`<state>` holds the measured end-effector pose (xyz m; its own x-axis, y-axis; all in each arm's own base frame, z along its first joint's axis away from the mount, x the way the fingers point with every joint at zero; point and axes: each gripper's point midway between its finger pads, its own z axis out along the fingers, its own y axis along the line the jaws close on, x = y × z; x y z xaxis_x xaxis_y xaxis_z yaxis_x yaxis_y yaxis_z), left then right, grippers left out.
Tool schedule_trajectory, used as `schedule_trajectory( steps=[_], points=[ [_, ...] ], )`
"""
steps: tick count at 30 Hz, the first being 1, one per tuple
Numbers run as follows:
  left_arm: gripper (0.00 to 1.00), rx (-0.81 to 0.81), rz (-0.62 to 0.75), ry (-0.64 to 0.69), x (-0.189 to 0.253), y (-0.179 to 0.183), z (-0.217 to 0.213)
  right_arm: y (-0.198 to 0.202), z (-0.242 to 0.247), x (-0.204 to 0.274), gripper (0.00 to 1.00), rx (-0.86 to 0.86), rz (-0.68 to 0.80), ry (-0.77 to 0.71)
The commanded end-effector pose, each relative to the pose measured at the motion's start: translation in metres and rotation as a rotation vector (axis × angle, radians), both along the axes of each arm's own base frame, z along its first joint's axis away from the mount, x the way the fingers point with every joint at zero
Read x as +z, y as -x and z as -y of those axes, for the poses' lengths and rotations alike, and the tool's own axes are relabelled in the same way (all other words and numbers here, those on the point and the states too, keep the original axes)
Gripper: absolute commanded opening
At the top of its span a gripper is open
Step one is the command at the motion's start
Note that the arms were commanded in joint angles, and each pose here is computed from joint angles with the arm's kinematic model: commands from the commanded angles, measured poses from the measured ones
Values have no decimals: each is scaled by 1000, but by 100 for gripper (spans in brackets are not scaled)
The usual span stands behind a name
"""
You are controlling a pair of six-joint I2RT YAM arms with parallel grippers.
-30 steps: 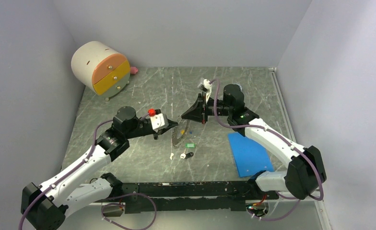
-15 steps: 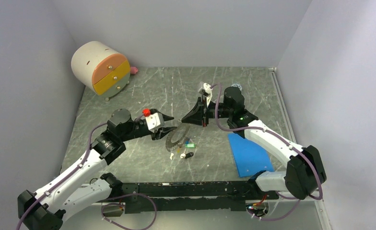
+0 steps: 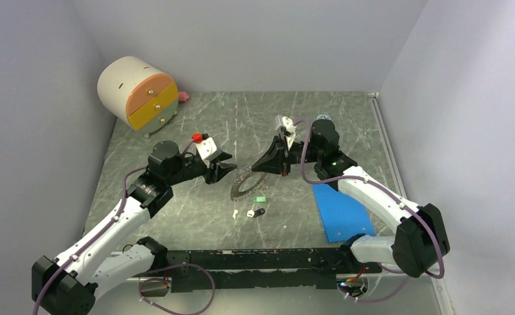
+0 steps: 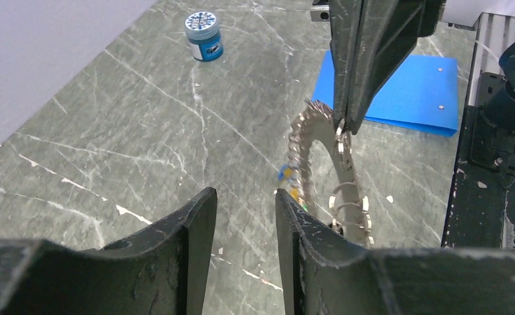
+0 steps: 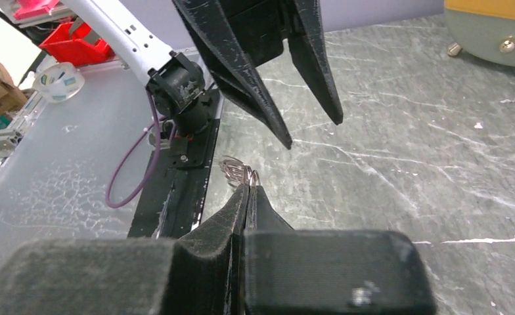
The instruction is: Put the keys on the keyring
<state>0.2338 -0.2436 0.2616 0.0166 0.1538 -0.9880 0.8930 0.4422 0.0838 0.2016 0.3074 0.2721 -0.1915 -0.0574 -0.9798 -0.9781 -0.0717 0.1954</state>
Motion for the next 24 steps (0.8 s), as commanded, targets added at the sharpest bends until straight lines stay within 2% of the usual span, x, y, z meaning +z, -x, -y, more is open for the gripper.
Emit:
schedule_trajectory(
  steps=[1, 3, 6, 24],
  points=[
    [41, -73, 26, 30, 6, 3, 7, 8, 2, 22, 0, 47, 97, -58],
    [38, -121, 61, 46, 7, 9, 11, 6, 1, 23, 0, 38, 91, -58],
    [39, -154, 96, 96, 11, 15, 15, 4, 0, 25, 0, 26, 78, -68],
    [40, -288, 124, 166, 23, 38, 30, 0, -5, 20, 0, 39, 36, -72]
  ],
)
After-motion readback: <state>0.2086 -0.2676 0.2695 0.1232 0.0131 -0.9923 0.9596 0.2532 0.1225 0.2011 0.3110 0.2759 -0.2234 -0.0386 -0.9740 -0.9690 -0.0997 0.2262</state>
